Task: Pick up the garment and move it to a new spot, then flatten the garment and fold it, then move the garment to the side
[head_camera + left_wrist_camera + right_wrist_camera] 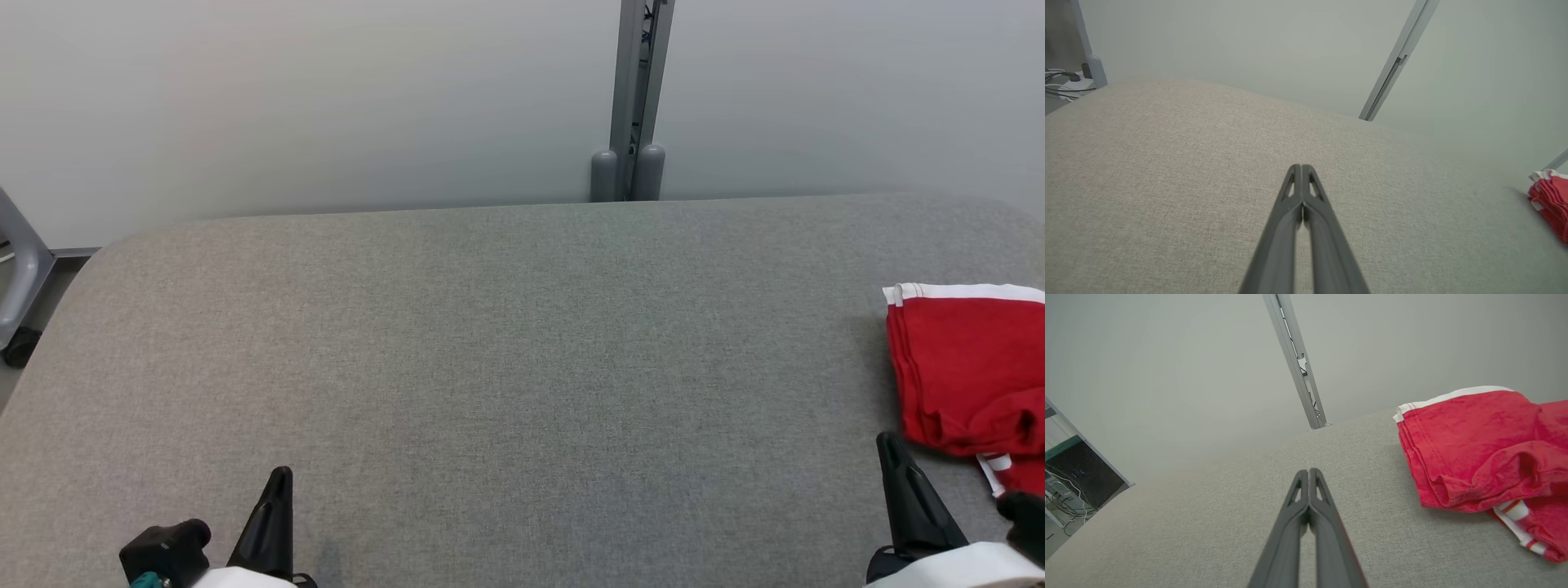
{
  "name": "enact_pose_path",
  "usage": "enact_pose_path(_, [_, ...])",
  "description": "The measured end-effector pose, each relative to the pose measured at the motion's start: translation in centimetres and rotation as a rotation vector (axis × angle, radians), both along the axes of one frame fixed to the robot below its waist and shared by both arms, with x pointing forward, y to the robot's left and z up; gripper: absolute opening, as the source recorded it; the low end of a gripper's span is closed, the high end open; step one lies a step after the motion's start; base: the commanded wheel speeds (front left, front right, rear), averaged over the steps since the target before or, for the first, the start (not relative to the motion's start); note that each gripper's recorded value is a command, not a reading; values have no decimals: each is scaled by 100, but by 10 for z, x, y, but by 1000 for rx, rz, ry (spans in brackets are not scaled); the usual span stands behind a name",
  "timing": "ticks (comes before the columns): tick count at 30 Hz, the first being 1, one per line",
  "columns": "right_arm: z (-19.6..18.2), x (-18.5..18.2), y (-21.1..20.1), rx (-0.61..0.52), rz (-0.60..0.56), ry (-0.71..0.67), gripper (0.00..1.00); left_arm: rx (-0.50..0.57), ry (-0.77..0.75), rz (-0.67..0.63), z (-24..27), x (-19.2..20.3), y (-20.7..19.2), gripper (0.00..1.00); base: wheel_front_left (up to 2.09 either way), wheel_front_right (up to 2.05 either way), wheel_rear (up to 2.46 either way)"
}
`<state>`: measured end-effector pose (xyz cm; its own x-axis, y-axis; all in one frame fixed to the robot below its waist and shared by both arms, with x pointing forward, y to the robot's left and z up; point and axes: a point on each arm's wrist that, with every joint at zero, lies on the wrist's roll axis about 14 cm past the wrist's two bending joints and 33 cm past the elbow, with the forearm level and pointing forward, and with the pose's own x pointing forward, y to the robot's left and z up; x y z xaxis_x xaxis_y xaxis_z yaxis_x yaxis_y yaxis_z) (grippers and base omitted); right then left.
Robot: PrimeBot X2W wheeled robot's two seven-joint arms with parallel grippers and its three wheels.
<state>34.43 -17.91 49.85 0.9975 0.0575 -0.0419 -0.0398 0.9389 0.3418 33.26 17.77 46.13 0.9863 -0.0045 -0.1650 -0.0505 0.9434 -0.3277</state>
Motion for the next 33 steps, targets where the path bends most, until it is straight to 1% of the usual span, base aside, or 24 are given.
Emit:
enact_pose_path(15, [0, 9, -4, 248, -24, 10, 0, -244, 27, 50, 0, 11, 6, 0, 0, 0, 0])
enact_pose_path(16, [0, 11, -4, 279, -25, 11, 0, -273, 30, 53, 0, 12, 6, 0, 0, 0, 0])
enact_pose_path(33, [1, 19, -7, 509, -45, 18, 0, -505, 20, 83, 7, 24, 9, 0, 0, 0, 0])
